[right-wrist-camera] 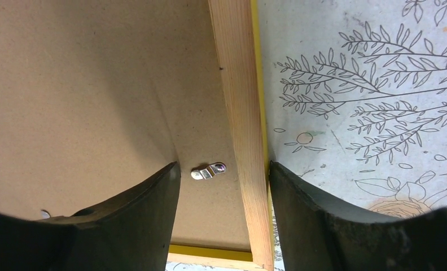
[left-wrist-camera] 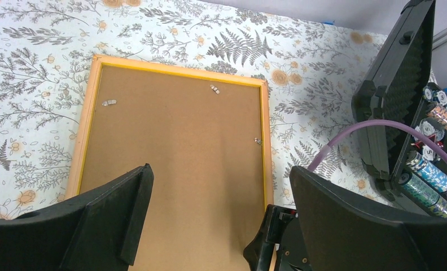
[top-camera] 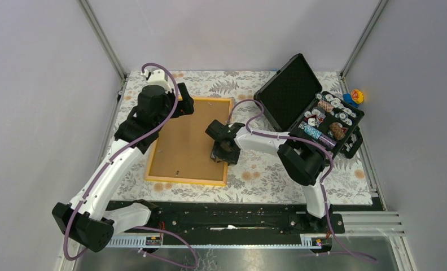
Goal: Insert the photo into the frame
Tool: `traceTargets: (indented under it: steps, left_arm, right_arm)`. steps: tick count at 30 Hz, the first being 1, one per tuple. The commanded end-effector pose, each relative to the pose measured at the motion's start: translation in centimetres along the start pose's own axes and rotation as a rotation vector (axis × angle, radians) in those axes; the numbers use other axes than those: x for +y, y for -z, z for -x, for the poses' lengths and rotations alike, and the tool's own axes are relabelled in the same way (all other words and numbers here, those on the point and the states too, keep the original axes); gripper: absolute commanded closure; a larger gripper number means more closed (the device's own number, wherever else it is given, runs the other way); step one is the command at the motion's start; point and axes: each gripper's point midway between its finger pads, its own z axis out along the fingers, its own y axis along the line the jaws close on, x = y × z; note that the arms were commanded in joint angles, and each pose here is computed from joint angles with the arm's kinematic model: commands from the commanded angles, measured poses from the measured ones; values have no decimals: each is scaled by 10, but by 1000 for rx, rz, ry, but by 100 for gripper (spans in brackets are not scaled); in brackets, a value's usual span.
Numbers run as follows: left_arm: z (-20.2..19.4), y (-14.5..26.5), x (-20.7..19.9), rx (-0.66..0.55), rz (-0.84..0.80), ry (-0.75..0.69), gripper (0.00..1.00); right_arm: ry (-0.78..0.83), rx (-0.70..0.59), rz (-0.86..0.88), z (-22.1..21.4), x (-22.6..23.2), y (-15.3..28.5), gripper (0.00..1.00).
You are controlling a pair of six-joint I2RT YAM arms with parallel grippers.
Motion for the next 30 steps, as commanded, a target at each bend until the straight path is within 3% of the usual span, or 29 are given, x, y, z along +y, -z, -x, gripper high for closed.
traceTargets:
  steps: [1, 5, 15, 24, 26, 30]
  left_arm:
    - [23, 10, -3, -90, -9, 2, 1]
    - [22, 11, -3, -91, -7, -2, 1]
    - [20, 9, -2, -86, -4, -4, 1]
    - [19, 9, -2, -82, -5, -2, 1]
    - [19, 9, -2, -84, -3, -3, 1]
    - [20, 10, -2, -88, -6, -2, 1]
  right_arm:
    - [4, -42, -57, 3, -2, -3, 34]
    - [23, -21, -78, -3, -8, -8, 43]
    - [136, -48, -93, 0, -18, -5, 80]
    - [238, -25, -48, -1, -8, -5, 78]
    - [277, -17, -51, -2, -11, -6, 82]
    - [384, 14, -55, -6, -19, -9, 100]
